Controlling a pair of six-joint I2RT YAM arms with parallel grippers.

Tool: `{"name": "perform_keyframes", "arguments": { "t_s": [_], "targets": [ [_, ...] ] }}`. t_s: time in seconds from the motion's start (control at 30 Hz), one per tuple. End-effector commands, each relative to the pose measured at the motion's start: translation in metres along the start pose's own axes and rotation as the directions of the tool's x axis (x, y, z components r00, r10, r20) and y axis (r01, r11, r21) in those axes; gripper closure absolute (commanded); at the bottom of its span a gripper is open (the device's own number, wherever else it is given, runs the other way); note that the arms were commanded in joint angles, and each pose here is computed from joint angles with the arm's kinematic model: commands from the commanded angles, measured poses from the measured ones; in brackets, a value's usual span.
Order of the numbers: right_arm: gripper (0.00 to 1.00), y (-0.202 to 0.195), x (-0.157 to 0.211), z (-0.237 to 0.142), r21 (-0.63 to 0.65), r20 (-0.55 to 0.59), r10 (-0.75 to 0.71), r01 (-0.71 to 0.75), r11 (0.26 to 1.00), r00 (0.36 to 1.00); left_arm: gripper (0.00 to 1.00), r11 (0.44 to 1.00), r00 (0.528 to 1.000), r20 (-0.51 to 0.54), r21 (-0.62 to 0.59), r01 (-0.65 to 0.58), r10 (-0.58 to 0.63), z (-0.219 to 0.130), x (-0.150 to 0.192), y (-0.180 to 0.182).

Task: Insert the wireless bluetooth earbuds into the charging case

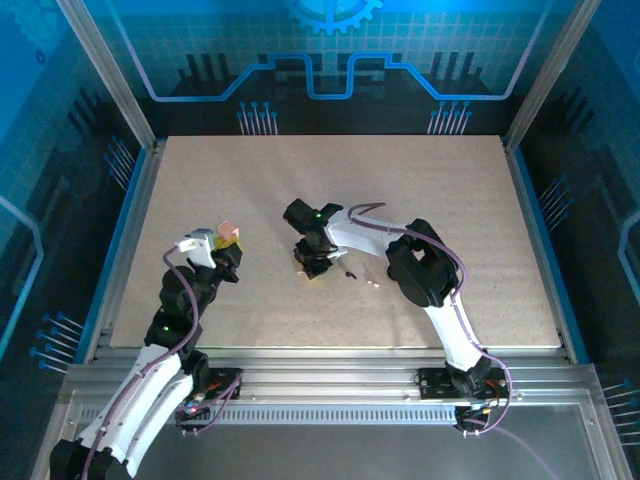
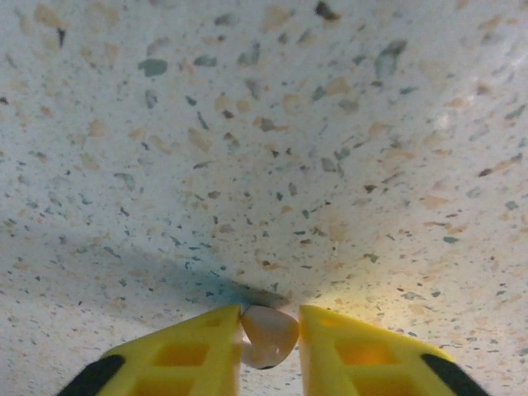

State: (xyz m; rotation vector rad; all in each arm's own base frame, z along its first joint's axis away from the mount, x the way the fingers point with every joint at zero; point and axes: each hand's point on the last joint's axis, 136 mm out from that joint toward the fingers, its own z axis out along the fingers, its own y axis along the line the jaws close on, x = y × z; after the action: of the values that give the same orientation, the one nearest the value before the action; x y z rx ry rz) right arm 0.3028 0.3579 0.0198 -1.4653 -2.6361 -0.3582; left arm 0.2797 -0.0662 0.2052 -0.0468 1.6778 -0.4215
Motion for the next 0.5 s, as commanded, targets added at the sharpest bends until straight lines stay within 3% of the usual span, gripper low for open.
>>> {"name": "perform_keyframes", "arguments": {
  "t_s": [0.0,0.27,0.47],
  "targets": [
    [0.81,-0.019,-0.009,0.012,0.073,0.038,0.02,-0.023,0.997,0.999,0.9,1.0,0.999,0.038,-0.003,0.017,-0.016,-0.002,-0.008,0.001],
    [0.82,-0.017,-0.015,-0.005,0.049,0.083,-0.042,0.038,0.998,0.996,0.9,1.0,1.0,0.016,0.024,0.017,-0.018,0.0,-0.004,-0.003],
    [0.83,-0.009,-0.033,-0.05,-0.028,0.226,-0.188,0.199,0.98,0.956,0.9,0.989,0.996,-0.081,0.141,0.048,-0.036,0.013,0.01,-0.023]
  ]
}}
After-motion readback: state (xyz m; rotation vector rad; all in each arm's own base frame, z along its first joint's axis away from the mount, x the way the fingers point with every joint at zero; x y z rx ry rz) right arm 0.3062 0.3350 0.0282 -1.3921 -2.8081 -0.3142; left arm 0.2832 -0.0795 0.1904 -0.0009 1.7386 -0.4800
